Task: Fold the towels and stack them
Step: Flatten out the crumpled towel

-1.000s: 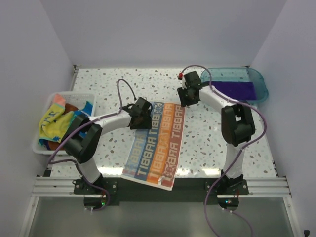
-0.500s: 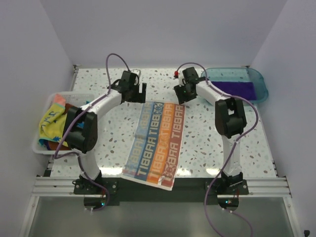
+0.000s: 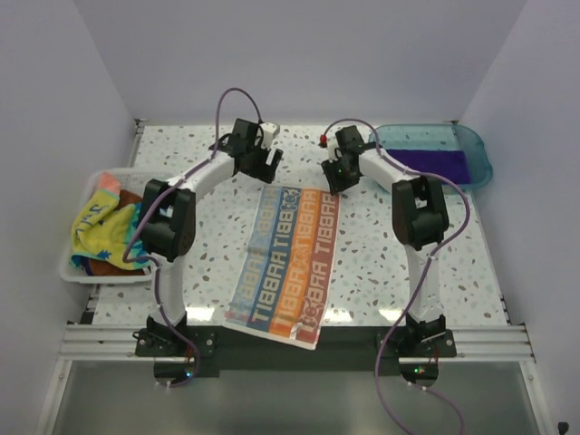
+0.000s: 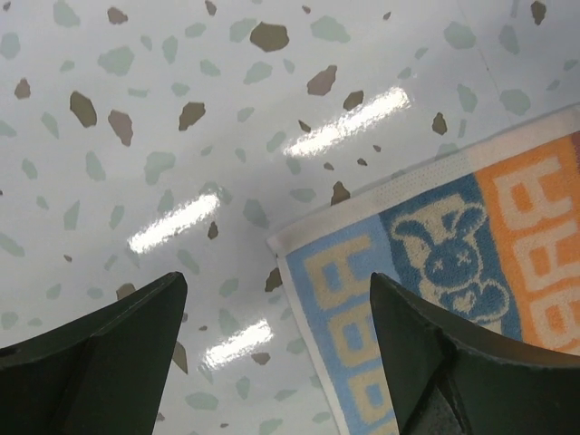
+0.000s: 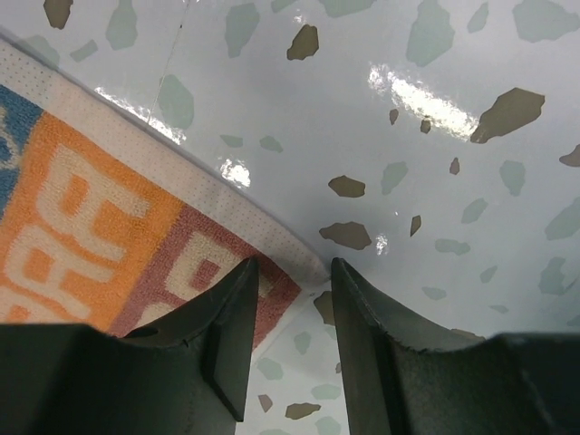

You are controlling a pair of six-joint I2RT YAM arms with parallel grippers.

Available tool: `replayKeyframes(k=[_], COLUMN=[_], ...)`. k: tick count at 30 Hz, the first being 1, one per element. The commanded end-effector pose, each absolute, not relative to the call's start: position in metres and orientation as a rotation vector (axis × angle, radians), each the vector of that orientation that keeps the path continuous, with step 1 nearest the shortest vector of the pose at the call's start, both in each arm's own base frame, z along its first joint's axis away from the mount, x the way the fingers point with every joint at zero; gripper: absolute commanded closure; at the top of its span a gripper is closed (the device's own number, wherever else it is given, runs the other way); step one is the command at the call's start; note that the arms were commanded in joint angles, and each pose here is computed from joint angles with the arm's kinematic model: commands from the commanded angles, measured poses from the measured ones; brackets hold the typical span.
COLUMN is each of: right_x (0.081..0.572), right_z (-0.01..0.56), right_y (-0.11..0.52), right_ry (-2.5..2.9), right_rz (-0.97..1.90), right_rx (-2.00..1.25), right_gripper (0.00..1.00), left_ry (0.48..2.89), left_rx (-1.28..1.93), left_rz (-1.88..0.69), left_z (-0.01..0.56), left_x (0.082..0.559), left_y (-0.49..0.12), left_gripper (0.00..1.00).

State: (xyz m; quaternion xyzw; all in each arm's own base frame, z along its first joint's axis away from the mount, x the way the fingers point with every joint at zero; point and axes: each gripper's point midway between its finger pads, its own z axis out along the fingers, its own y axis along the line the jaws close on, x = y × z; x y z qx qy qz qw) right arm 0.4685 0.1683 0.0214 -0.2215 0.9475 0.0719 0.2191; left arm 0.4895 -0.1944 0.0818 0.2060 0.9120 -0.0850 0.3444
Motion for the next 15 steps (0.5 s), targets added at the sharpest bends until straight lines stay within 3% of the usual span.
replayKeyframes(k=[1,7,8,11,15], right_x=[0.471,0.457,0.455,0.449,0.447], right_z=[0.015,0.002,0.002,-0.003,-0.002], right_y=[0.172,0.169,0.170,0.167,0.166], right_ry=[2.628,2.684,2.687,2.706,2.701], right_rz=[0.223,0.236,0.240,0.236,0.234], right_rx=[-0.642,-0.671,-0.678,-0.698,-0.710], right_gripper=[0.59,0.73,0.83,1.00,1.00], left_ry=[2.274,2.315,2.318,2.338,2.356], left_rx=[0.653,0.712,0.714,0.727,0.703], left_rz=[-0.275,-0.274,-0.269,-0.252,-0.242], left_z=[0.097,0.068,0.066,0.057,0.053], left_x=[0.509,0.511,0.512,0.513,0.514], left_y=[-0.207,-0.209,-0.209,-0.207,-0.207], left_gripper=[0.13,0.13,0.14,0.16,0.20])
